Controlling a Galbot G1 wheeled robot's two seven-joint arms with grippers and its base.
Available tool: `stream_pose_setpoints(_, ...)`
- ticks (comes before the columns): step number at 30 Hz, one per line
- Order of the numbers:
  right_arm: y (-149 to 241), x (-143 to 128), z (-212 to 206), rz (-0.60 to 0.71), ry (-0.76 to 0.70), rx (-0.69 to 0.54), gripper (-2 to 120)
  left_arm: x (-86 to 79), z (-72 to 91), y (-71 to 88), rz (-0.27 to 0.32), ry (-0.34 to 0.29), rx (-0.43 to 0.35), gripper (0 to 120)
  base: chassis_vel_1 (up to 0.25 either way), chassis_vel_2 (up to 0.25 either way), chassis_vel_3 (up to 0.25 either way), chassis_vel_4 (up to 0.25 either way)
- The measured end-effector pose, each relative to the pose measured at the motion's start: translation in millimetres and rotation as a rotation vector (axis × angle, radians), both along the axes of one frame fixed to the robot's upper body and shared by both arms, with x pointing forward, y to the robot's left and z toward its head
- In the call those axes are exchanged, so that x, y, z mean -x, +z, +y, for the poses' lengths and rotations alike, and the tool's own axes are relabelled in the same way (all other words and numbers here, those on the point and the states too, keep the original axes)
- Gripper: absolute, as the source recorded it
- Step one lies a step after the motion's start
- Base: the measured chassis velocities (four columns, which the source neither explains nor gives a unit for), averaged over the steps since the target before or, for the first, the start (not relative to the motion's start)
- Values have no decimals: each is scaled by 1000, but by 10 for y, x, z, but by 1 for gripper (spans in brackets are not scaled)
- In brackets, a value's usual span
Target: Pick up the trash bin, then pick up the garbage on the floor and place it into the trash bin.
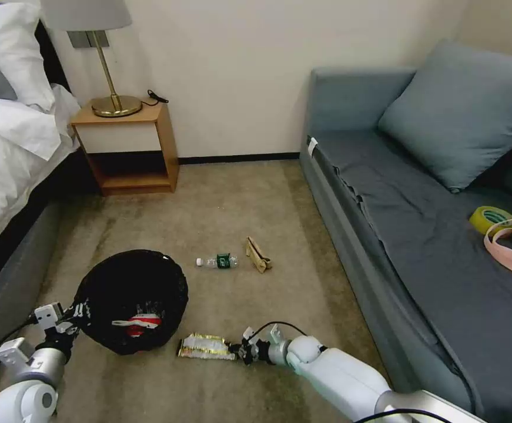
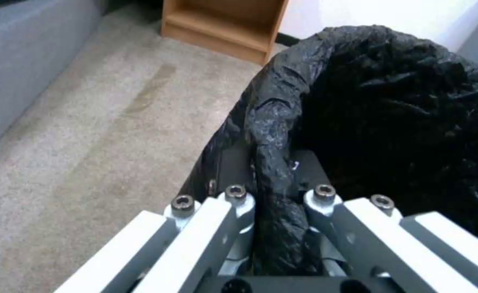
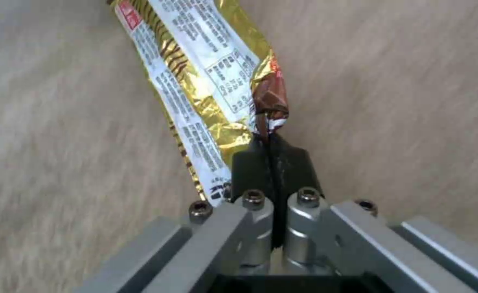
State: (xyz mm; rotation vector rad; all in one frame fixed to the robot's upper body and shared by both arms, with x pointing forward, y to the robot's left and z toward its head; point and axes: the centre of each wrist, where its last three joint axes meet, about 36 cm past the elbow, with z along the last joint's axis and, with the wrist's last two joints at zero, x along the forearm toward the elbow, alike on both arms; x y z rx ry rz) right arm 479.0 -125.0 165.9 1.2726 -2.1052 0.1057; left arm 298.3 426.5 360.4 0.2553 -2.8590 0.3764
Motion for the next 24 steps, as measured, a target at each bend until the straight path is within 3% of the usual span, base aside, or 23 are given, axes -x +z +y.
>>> stream_pose_setpoints(9, 591, -501, -118, -121, -76, -82, 0, -6, -5, -2, -1, -1, 1, 5, 0, 0, 0, 0)
stream_pose_setpoints(13, 1116, -936, -288, -213, -170, -150, 0, -15, 4, 9, -3, -3, 0, 5, 0, 0, 0, 0)
stream_pose_setpoints(17, 1501, -1165, -418, -279, -219, -198, 0, -16, -4, 6, -3, -5, 1, 5, 0, 0, 0, 0)
stream_pose_setpoints(22, 2048, -1317, -515, -372, -228, -257, 0, -27, -11, -7, 1, -11, 2, 5, 0, 0, 0, 0)
stream_pose_setpoints(24, 2078, -1319, -517, -376, -228, -260, 0, -29, -11, -7, 1, -11, 2, 5, 0, 0, 0, 0)
